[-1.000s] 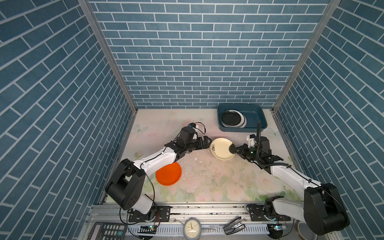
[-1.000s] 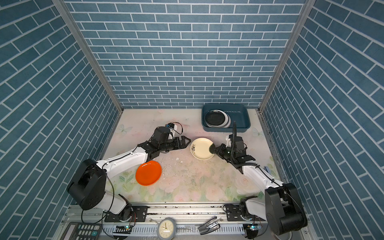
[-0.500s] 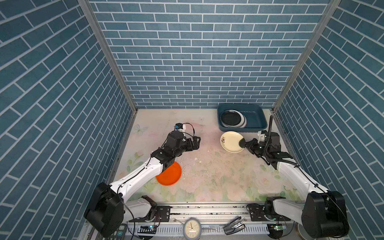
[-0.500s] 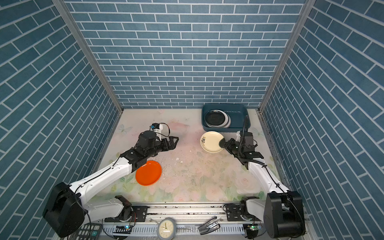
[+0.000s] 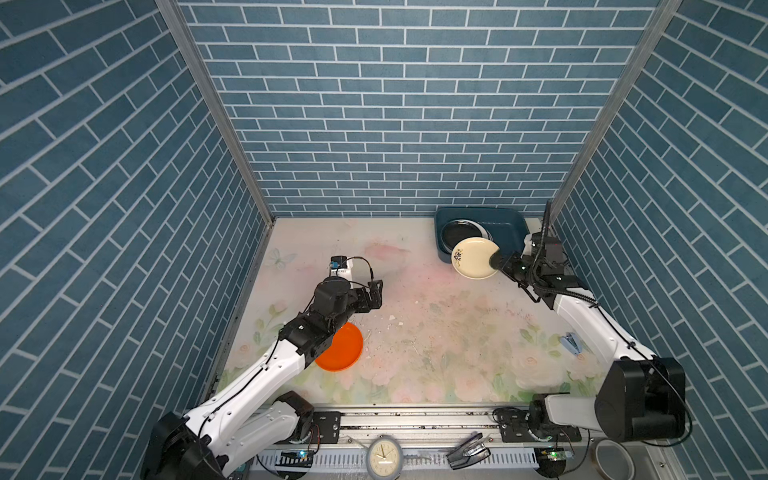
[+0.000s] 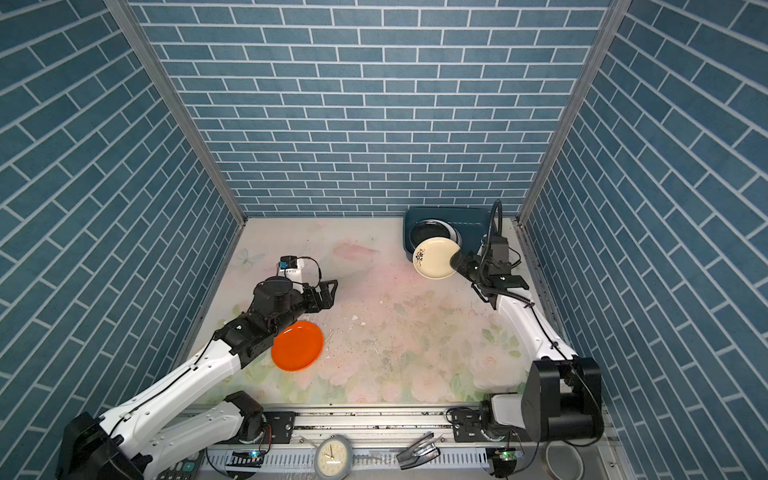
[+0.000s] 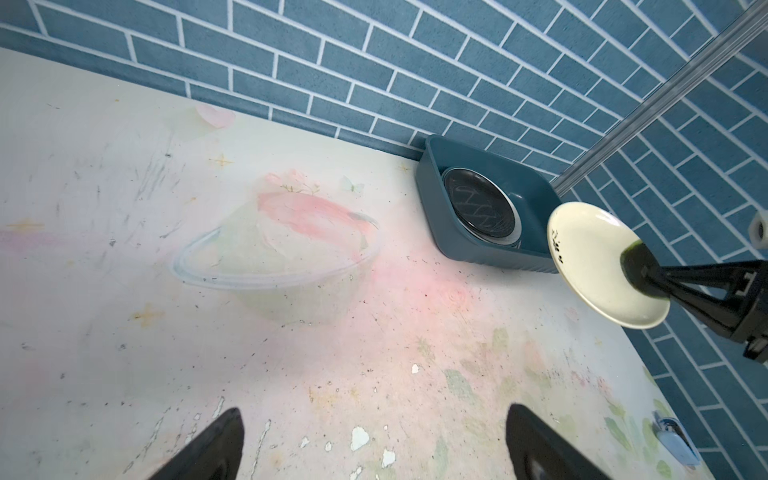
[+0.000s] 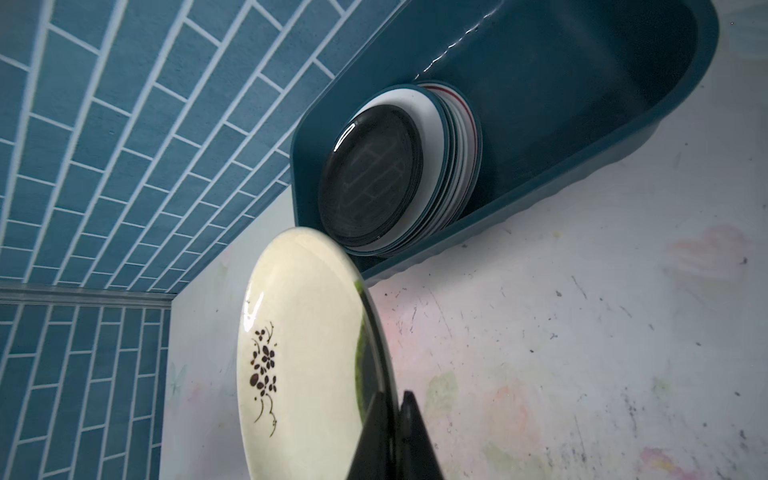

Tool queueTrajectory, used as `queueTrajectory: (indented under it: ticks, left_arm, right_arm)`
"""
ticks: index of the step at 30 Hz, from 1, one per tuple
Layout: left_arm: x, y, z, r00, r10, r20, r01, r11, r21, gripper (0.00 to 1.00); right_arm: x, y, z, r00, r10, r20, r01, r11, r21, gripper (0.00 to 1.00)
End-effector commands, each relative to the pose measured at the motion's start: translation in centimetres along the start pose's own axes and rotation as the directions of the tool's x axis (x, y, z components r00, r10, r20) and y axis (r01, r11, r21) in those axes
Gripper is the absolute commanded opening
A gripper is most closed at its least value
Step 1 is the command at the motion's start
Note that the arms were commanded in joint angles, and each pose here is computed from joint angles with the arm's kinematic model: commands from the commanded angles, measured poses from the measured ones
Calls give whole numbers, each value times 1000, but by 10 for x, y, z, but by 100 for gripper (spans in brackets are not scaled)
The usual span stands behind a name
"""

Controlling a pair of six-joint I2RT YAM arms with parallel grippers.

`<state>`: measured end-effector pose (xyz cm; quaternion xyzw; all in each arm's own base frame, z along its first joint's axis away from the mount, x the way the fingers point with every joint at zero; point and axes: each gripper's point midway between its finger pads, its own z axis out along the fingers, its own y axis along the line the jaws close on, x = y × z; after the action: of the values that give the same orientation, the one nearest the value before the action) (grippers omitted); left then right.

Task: Place the plates into the plastic bin on the countertop
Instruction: 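Carry the cream plate into the bin with right gripper while left gripper lets go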

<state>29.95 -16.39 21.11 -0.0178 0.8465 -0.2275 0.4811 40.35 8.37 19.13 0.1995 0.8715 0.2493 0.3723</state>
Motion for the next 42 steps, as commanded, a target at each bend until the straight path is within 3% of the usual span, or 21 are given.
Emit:
queueTrajectory:
  ticks: [1, 12, 27, 28, 30, 33, 35, 36, 39, 42]
  left_arm:
    - [6, 16, -6, 999, 42, -20, -44, 997, -67, 100]
    - [16, 36, -19, 999, 43, -11, -44, 991, -129, 100]
    - [5, 49, -24, 995, 102, 1, -99, 973, -209, 99]
    - [5, 49, -23, 995, 103, -2, -101, 972, -210, 100]
    - [7, 49, -23, 995, 104, -10, -104, 972, -212, 100]
    - [11, 52, -25, 995, 102, -22, -104, 970, -220, 100]
    - [13, 54, -27, 995, 98, -27, -102, 968, -227, 100]
    - [13, 56, -29, 995, 95, -28, -99, 968, -231, 99]
    - [15, 57, -33, 995, 90, -31, -95, 967, -235, 99]
    - [16, 59, -37, 996, 82, -39, -89, 966, -243, 99]
  right_arm:
    - [-28, 3, 20, 997, -59, 40, 57, 997, 43, 0]
    - [-58, 16, 117, 999, -33, -34, 34, 999, 19, 0]
    - [-62, 13, 166, 996, -34, -87, 37, 999, 27, 0]
    - [-62, 15, 168, 995, -41, -93, 43, 999, 20, 5]
    - [-62, 15, 168, 993, -51, -111, 54, 998, 26, 26]
    - [-62, 21, 160, 992, -61, -108, 61, 998, 2, 48]
    - [-63, 27, 151, 993, -67, -98, 66, 998, -17, 74]
    - [-63, 28, 146, 993, -68, -94, 66, 998, -19, 80]
    - [-66, 35, 128, 994, -78, -77, 76, 997, -31, 82]
    - [-68, 41, 106, 994, -96, -45, 94, 995, -44, 99]
